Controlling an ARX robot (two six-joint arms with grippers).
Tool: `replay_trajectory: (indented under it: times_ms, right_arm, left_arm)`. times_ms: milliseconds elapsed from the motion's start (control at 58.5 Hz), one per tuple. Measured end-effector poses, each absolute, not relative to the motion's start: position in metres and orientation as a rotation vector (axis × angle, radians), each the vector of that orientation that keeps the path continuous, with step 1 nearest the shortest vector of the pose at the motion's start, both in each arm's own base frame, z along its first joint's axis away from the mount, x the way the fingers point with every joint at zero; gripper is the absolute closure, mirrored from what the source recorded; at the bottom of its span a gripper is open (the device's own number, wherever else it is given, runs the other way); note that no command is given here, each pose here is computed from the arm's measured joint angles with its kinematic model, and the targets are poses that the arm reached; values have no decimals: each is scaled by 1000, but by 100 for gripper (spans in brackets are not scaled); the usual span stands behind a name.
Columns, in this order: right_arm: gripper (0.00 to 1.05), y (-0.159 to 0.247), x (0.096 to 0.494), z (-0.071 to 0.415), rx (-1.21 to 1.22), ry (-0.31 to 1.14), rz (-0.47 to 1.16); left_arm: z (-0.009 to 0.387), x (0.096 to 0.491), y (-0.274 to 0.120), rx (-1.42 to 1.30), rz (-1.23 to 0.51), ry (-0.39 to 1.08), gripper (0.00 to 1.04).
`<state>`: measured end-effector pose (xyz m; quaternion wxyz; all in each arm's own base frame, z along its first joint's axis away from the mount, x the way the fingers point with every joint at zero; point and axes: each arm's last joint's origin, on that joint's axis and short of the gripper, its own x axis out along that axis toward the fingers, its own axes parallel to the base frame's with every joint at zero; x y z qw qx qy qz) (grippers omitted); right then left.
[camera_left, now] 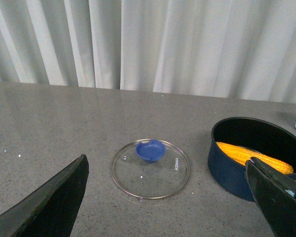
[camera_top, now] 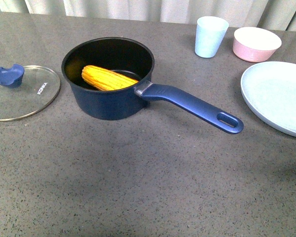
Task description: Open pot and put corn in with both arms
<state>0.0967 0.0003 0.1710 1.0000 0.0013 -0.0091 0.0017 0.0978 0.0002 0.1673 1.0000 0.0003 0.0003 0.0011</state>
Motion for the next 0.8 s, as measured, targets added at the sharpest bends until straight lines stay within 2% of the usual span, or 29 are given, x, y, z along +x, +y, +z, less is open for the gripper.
replay_trajectory:
  times_ms: [154,342,803]
  right_arm:
    - [38,0,97,171,3,-18,4]
    - [8,0,97,171,3,-18,3]
    - [9,0,97,171,3,-18,3]
  left_arm:
    - [167,98,0,1,2,1,9]
    - [167,98,0,1,2,0,9]
    - [167,98,0,1,2,1,9]
